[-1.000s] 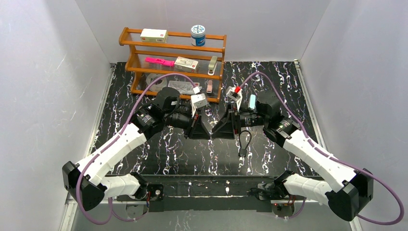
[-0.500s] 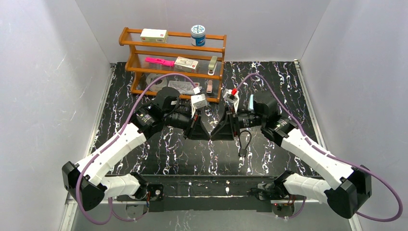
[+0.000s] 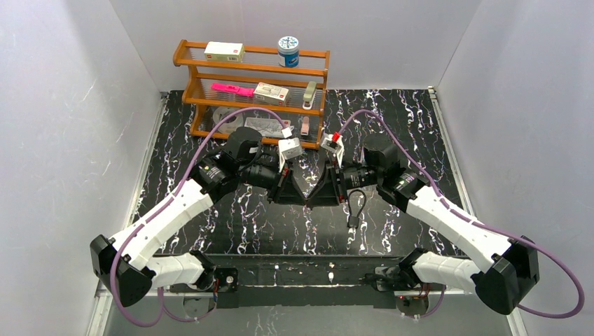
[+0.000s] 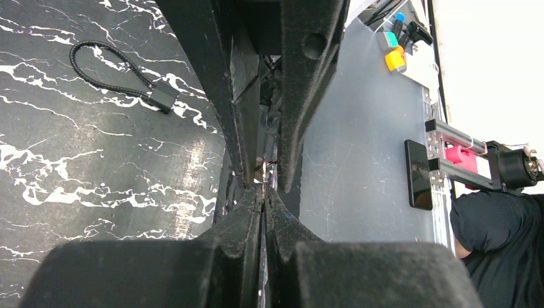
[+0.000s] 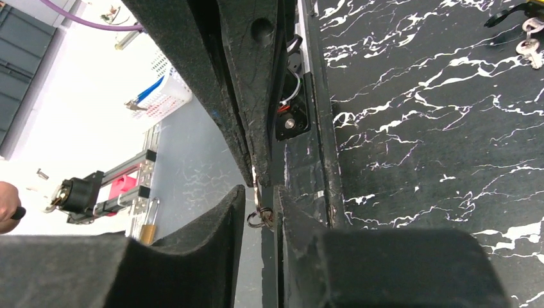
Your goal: Unlock with the key
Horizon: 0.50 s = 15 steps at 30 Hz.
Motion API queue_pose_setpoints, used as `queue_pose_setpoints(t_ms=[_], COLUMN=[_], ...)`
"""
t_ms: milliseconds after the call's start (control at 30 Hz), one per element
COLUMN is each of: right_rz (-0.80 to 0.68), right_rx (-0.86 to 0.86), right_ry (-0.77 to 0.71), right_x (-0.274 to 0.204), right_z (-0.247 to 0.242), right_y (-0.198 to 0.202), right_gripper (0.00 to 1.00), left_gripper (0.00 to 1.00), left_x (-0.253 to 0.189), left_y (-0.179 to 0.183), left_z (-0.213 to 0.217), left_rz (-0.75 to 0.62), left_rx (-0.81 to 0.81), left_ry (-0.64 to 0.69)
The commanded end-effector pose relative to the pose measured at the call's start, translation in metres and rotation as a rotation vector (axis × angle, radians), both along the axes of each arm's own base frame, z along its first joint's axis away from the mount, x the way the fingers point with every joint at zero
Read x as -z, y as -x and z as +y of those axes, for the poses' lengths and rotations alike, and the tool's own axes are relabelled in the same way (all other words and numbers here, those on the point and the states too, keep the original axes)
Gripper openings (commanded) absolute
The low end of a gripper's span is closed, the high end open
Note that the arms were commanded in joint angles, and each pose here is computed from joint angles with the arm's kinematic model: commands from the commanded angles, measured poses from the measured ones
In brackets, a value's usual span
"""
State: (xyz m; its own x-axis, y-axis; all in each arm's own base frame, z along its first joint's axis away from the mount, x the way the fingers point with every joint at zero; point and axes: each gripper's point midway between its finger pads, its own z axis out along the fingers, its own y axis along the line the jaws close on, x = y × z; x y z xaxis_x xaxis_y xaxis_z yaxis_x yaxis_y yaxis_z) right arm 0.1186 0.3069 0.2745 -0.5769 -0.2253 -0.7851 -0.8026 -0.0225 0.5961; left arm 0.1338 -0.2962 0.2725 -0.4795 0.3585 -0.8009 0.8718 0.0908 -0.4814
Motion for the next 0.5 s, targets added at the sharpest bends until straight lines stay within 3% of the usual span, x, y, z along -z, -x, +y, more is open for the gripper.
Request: queue_pose_setpoints(t_ms=[0,67,200,467], right_rz=[-0.039,-0.042,-0.045,-0.067], right_rx=[-0.052,-0.043,-0.032,0.035], right_ry=[-0.040,-0.037,-0.034,-0.016], right_x=[-0.008,-0.008,-0.007,-0.006], right_z=[-0.003,-0.003,-0.002,-0.002], right_y=[0.011,0.010,0.008,-0.003], right_gripper=[0.34,0.34,0.19,0.28], left_gripper=[0.00,0.00,0.00,0.00], left_x=[-0.018,-0.017,-0.014,-0.013], left_y=[0.006,0.006,0.006,0.009], left_z=[0.003,0.003,0.004,0.006], left_rz=[-0.037,-0.039,-0.036,-0.034], left_rx=[0.025,0.023,0.020,0.024], left_ry=[0.041,0.039,0.029,0.022])
